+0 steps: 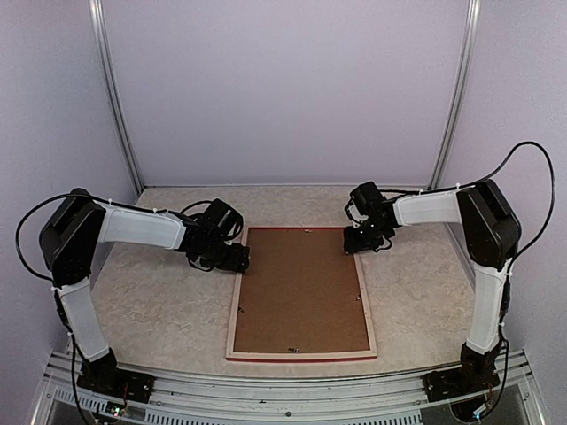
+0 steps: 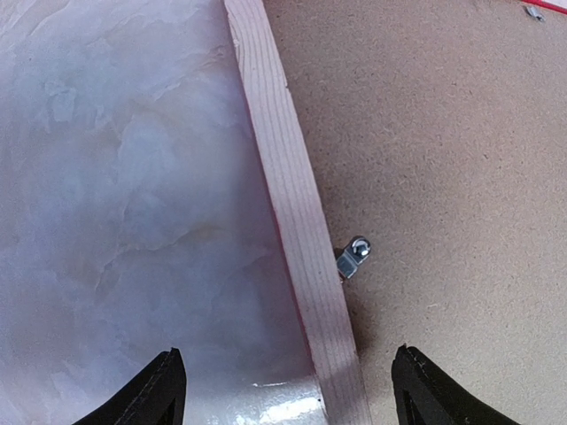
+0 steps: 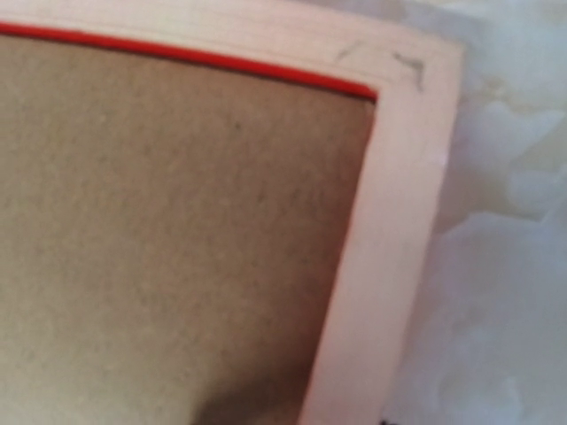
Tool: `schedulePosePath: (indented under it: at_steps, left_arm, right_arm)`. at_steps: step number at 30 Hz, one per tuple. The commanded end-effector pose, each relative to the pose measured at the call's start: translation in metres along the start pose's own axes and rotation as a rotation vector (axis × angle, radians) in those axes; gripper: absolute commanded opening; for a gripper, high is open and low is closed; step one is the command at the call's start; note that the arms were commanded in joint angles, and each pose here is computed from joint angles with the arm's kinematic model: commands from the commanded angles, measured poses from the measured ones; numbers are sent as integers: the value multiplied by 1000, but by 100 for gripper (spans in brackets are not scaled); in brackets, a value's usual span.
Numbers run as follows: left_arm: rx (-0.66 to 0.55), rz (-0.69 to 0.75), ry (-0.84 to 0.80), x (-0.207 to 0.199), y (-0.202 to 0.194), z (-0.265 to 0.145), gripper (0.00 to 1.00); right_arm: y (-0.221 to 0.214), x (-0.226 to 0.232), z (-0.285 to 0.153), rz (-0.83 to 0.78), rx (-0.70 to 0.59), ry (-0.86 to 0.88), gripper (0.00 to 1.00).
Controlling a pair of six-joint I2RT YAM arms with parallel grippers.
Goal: Put the photo into the frame
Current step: Press the fastener onto the backboard.
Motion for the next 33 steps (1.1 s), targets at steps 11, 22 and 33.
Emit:
schedulePosePath:
  at_steps: [11,22,33]
  left_arm:
    - [-7,0,5,-1,-1,-3,80]
    - [-2,0,8,-1,-3,-1,80]
    - [2,2,14,0,-5,0,80]
  right_arm:
    - [-29,5,-3,-10,102,41,47]
    - [-35,1,-1,-6,115,28,44]
    - [-42,-3,1,-26,129,13,39]
Point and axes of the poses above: each gripper's point midway between its finger pads, its own z axis out along the fingers, its own x axis along the line the jaws close on, y = z × x, the point moved 6 cm from there along -z, back along the fingers, and after that the axes turned 11 degrees about z, right-handed, at the moved point
